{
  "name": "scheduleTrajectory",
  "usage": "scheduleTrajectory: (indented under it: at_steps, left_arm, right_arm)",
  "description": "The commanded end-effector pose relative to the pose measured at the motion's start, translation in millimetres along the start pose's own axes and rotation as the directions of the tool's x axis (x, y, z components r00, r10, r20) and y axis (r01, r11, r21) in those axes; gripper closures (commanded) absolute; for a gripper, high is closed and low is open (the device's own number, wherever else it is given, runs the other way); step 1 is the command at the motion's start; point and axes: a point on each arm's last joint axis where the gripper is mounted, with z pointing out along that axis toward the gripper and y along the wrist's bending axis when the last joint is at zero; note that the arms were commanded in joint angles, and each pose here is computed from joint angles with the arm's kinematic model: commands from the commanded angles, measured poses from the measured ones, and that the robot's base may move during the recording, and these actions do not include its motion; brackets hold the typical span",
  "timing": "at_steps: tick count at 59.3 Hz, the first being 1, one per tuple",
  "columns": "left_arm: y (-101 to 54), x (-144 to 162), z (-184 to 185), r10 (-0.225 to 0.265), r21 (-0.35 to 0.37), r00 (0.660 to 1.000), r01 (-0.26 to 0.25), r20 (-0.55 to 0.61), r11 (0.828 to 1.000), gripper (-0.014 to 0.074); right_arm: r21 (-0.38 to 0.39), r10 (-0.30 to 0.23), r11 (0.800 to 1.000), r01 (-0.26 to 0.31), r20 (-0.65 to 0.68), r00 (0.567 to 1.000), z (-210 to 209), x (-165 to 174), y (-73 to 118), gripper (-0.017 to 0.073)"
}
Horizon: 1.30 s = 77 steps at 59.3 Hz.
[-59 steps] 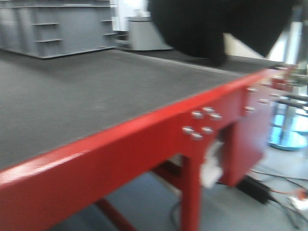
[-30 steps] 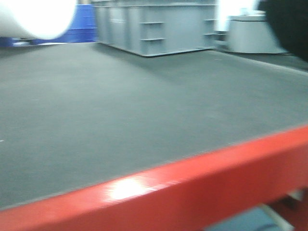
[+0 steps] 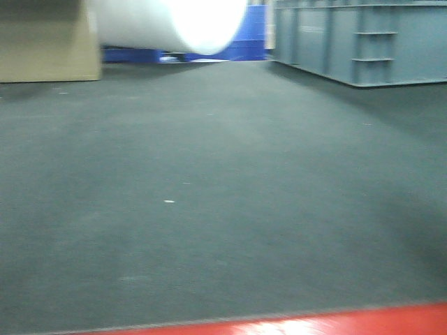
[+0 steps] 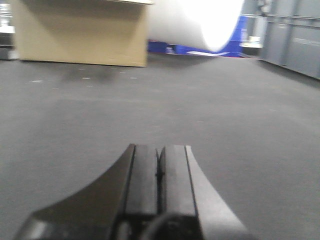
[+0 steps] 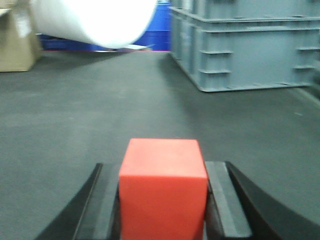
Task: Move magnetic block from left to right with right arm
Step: 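Turn and drive onto the carpet near the grey crates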
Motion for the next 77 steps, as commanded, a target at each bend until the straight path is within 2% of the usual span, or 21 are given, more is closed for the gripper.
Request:
scheduleTrajectory:
  at_steps: [1, 77]
  left_arm:
    - [-0.5, -5.4, -0.8, -0.005, 0.009, 0.996, 0.004, 0.088, 1.0, 0.071]
    - [-0.5, -5.4, -0.8, -0.005, 0.009, 0.996, 0.004, 0.088, 1.0, 0.0709]
  right_arm:
    - [0.0, -0.017, 1.0, 0.017, 0.106, 0.994, -1.4, -16.2, 0.8, 0.031]
    - [0.0, -0.017, 1.0, 0.017, 0.106, 0.994, -1.4, -16.2, 0.8, 0.031]
